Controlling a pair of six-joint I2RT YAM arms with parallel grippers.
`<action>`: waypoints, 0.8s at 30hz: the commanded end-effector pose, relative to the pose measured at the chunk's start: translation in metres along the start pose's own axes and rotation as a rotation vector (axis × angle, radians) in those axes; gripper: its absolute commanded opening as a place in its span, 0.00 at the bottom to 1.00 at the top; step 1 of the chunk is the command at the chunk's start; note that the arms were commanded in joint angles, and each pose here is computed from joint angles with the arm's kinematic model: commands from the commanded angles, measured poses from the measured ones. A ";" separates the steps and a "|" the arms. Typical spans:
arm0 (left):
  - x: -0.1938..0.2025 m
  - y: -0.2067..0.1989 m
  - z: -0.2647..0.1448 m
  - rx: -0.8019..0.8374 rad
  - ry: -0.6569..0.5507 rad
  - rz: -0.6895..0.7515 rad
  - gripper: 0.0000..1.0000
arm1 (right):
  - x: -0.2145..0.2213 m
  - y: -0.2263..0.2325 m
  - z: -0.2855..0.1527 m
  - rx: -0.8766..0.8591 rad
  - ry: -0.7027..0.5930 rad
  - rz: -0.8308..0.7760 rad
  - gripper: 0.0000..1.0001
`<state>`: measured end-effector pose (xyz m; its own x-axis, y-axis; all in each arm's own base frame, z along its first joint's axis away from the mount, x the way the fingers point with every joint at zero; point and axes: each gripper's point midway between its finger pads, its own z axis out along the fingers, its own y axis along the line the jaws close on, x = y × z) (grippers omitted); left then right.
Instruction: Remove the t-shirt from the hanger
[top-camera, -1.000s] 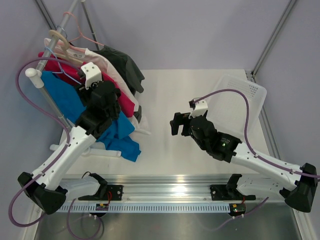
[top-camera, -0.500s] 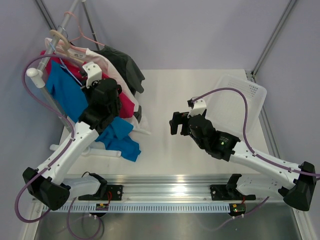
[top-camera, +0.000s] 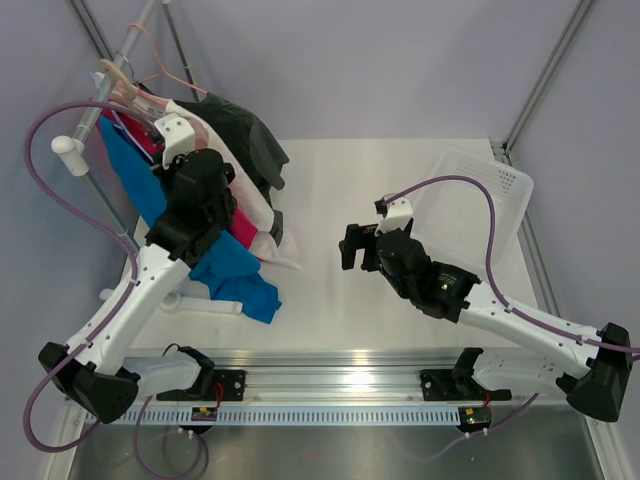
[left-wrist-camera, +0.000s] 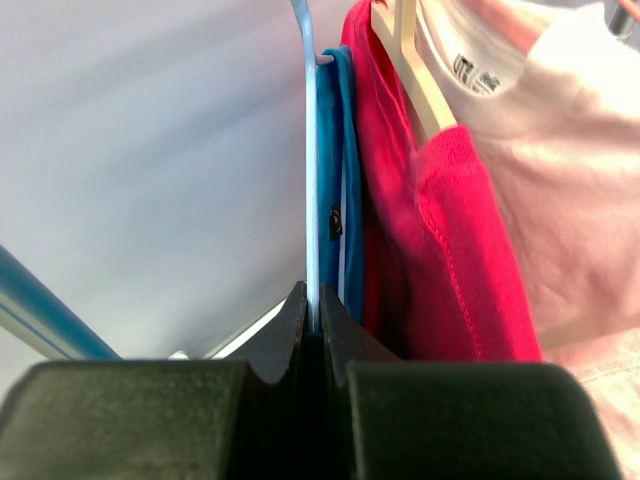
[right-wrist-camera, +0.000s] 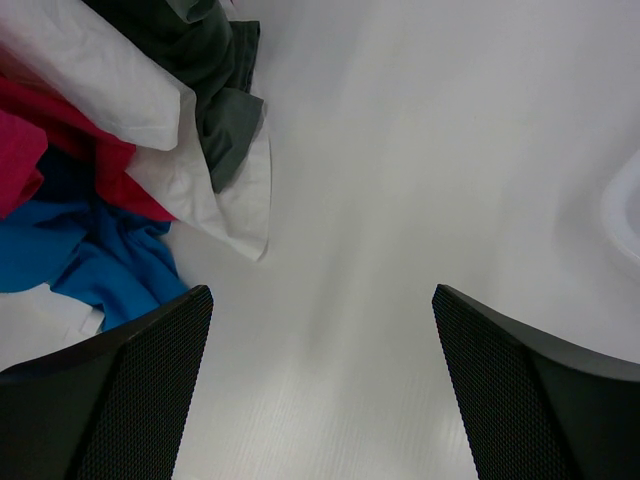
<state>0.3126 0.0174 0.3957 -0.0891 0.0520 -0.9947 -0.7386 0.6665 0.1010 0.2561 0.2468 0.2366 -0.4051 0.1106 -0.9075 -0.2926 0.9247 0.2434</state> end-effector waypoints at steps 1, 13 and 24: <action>-0.037 0.031 -0.006 -0.040 -0.031 -0.126 0.00 | -0.018 0.004 -0.002 0.006 -0.035 -0.002 0.99; -0.029 0.055 -0.026 -0.001 -0.030 -0.094 0.00 | -0.016 0.006 -0.001 0.006 -0.026 -0.007 0.99; -0.001 0.054 -0.067 0.115 -0.032 -0.019 0.00 | -0.011 0.005 0.006 0.026 -0.014 -0.022 1.00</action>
<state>0.2457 -0.0056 0.4076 -0.0668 0.0824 -0.9944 -0.5939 0.7975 0.1060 0.2581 0.2489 0.2288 -0.4233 0.0828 -0.9022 -0.2857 0.9328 0.2196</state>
